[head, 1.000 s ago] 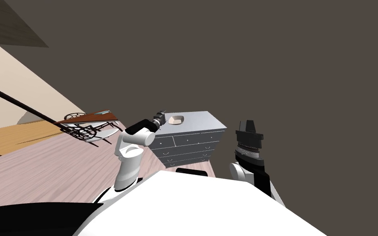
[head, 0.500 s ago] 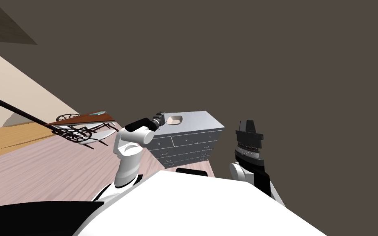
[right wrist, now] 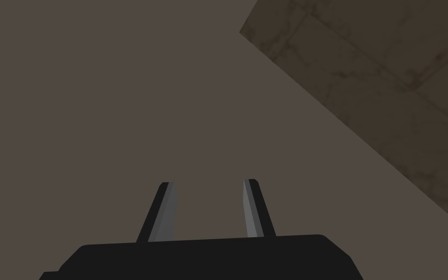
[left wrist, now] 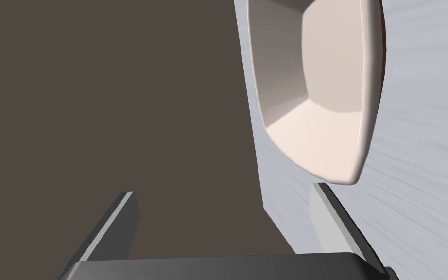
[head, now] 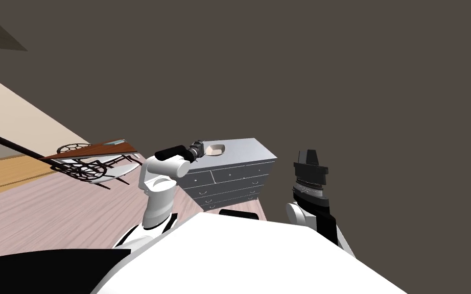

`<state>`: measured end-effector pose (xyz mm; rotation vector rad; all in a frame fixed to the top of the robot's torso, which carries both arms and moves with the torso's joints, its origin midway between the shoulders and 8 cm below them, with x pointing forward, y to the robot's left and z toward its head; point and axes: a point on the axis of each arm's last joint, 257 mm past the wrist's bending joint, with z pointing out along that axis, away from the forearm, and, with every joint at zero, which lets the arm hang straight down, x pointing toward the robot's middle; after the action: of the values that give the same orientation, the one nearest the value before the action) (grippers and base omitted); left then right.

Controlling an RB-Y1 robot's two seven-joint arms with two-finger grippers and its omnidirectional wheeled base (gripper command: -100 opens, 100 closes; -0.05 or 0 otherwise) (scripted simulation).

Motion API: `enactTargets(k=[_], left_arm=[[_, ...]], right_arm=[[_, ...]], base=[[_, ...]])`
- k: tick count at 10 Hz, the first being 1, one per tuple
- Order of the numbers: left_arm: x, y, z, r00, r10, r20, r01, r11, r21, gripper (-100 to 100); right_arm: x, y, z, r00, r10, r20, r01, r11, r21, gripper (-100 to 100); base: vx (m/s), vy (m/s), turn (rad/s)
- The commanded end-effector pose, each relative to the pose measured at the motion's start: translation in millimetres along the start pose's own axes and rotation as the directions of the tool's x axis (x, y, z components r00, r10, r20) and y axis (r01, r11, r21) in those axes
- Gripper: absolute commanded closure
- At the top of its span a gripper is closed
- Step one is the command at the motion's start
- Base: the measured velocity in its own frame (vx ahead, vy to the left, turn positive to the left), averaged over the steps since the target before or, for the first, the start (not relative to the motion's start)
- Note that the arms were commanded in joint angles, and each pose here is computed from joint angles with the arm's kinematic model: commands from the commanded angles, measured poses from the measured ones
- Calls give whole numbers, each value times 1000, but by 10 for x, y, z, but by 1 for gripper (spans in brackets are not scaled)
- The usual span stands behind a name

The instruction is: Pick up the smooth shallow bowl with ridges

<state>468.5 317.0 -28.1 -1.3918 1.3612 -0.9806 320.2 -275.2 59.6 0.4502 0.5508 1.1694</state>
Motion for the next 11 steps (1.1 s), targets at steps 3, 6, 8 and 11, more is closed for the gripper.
enactTargets(k=[3,6,8,11], left_arm=[[-86,154,-8,1000,-15,23,17,997,-80,-100],[-156,234,-23,999,-28,42,33,991,-126,-100],[-227,310,-41,997,-42,63,52,984,-169,-100],[-359,417,-78,992,-71,104,94,968,-231,-100]], right_arm=[[0,0,0,1000,0,0,0,1000,0,0],[0,0,0,1000,0,0,0,1000,0,0],[0,0,0,1000,0,0,0,1000,0,0],[0,0,0,1000,0,0,0,1000,0,0]], base=[[5,-18,-43],[11,-20,-43],[12,-21,-79],[16,-28,-77]])
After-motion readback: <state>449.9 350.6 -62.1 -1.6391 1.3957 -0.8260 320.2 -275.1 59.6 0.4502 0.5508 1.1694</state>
